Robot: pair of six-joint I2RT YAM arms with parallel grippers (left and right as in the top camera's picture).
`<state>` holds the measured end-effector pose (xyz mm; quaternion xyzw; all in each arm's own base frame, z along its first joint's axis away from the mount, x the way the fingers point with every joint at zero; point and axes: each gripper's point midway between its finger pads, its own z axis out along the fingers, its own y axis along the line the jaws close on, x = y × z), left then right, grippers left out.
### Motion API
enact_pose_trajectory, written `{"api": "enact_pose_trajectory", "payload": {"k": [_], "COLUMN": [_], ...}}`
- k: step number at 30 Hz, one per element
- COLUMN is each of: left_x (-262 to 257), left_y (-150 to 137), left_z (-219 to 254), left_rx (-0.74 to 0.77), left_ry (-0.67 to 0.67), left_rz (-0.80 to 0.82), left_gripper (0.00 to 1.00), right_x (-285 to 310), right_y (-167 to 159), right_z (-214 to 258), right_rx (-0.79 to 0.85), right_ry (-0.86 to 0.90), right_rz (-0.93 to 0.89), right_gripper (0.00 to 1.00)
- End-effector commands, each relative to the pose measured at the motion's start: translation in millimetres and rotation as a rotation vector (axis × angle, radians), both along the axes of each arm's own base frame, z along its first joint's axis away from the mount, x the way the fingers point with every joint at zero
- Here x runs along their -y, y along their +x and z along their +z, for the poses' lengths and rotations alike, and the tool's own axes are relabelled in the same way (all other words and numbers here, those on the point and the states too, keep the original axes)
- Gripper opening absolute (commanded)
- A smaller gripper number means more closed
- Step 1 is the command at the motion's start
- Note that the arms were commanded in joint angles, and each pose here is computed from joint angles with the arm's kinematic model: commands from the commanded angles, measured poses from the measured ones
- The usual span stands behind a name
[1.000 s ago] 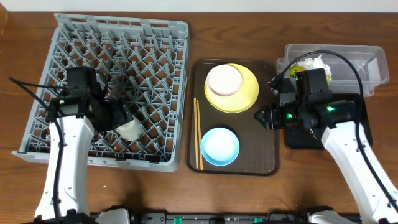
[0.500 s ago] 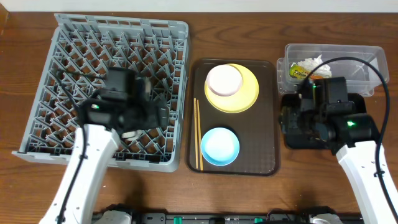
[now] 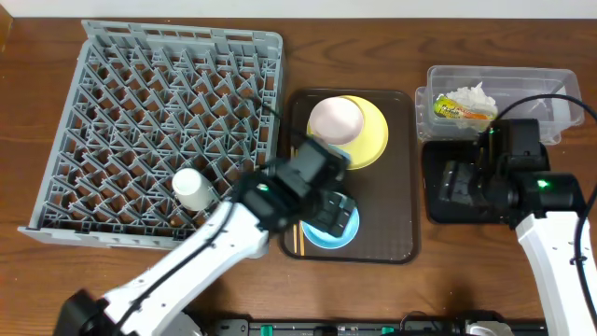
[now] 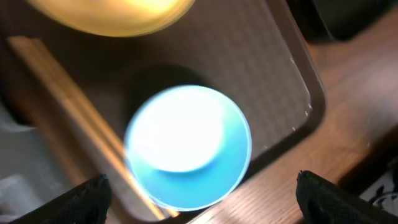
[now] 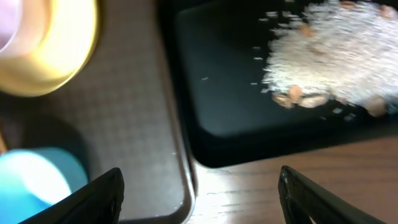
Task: Sort waste into correct bins and load items into the dishwasher
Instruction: 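Reach the left gripper to the blue bowl and grasp its rim, then carry the blue bowl with the left gripper and set it in the rack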
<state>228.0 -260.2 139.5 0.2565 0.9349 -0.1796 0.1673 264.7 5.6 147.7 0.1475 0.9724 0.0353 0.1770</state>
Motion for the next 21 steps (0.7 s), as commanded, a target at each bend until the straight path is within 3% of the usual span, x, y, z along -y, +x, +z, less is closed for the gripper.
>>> {"api": "enact_pose_trajectory", "payload": {"k": [1,4,7,11,21], "left_x": [22,37,46,50,48], "left_y": [-9,-18,-24,-29,-32], "left_z": [-18,-41,-65,-96,-113], "left_rx": [-0.003,-0.031,-0.062,-0.106,-0.142], "left_ry": [0.047,0.081,0.118,0.171,0.208], "left_rz": [-0.071,-0.117,-0.146,-0.165,-0.168], "left_gripper": [0.94,0.92,0.78,0.69,0.08], "right_x": [14,14,14,14,14], "right_y": [2,1,0,0,0], "right_z": [9,8,8,8,8], "right_rx": [0.026,0.019,0.016,0.016,0.016], "right_ry": [-0.015,-0.016,-0.016,-0.016,-0.016], "right_rz": [-0.093,-0.093,-0.093,-0.093,-0.093], "right_gripper": [0.77,0.77,0.78,0.79,0.79]}}
